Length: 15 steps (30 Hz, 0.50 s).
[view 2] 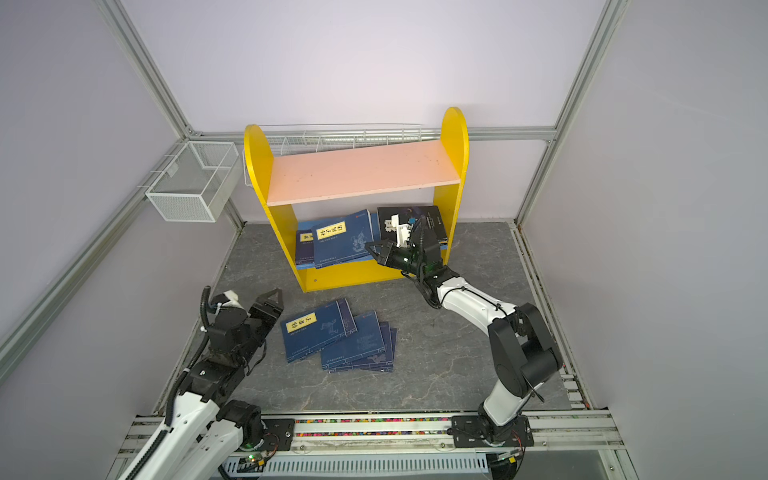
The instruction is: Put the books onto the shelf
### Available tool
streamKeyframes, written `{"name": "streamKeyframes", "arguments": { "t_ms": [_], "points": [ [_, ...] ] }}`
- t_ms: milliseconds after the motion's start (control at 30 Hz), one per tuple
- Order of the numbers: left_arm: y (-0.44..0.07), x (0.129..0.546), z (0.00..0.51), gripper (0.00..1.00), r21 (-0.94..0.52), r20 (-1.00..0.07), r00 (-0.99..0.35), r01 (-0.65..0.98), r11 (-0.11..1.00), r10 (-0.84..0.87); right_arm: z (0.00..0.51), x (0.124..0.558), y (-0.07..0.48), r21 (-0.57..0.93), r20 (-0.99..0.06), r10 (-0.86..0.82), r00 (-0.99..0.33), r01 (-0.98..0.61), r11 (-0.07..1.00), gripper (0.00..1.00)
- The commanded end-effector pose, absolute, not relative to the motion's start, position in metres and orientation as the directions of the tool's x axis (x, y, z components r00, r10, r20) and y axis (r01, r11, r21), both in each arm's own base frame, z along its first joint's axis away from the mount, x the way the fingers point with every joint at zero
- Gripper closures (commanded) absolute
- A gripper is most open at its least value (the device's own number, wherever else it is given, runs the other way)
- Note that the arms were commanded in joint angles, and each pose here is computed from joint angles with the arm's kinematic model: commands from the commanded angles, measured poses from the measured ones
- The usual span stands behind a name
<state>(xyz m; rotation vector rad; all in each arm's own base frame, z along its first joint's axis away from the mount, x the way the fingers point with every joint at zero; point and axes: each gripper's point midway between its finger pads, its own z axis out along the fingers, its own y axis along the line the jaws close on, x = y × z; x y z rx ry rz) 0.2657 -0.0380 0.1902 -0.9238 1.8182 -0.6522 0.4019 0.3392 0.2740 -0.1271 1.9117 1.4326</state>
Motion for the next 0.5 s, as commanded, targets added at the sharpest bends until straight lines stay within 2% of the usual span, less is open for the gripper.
{"name": "streamKeyframes", "arguments": {
  "t_ms": [0, 200, 467],
  "points": [
    [0.002, 0.232, 0.133, 0.28, -0.601, -0.53, -0.245, -0.566, 0.564, -0.812, 0.278, 0.416, 0.358, 0.783, -0.614, 0.345, -0.71, -0.493, 0.38, 0.89],
    [-0.009, 0.235, 0.112, 0.28, -0.617, -0.465, -0.281, -0.578, 0.534, -0.84, 0.271, 0.438, 0.386, 0.811, -0.578, 0.37, -0.728, -0.459, 0.363, 0.89],
    [-0.016, 0.241, 0.111, 0.28, -0.605, -0.46, -0.319, -0.57, 0.555, -0.829, 0.256, 0.451, 0.397, 0.843, -0.53, 0.387, -0.755, -0.417, 0.34, 0.89]
  ]
}}
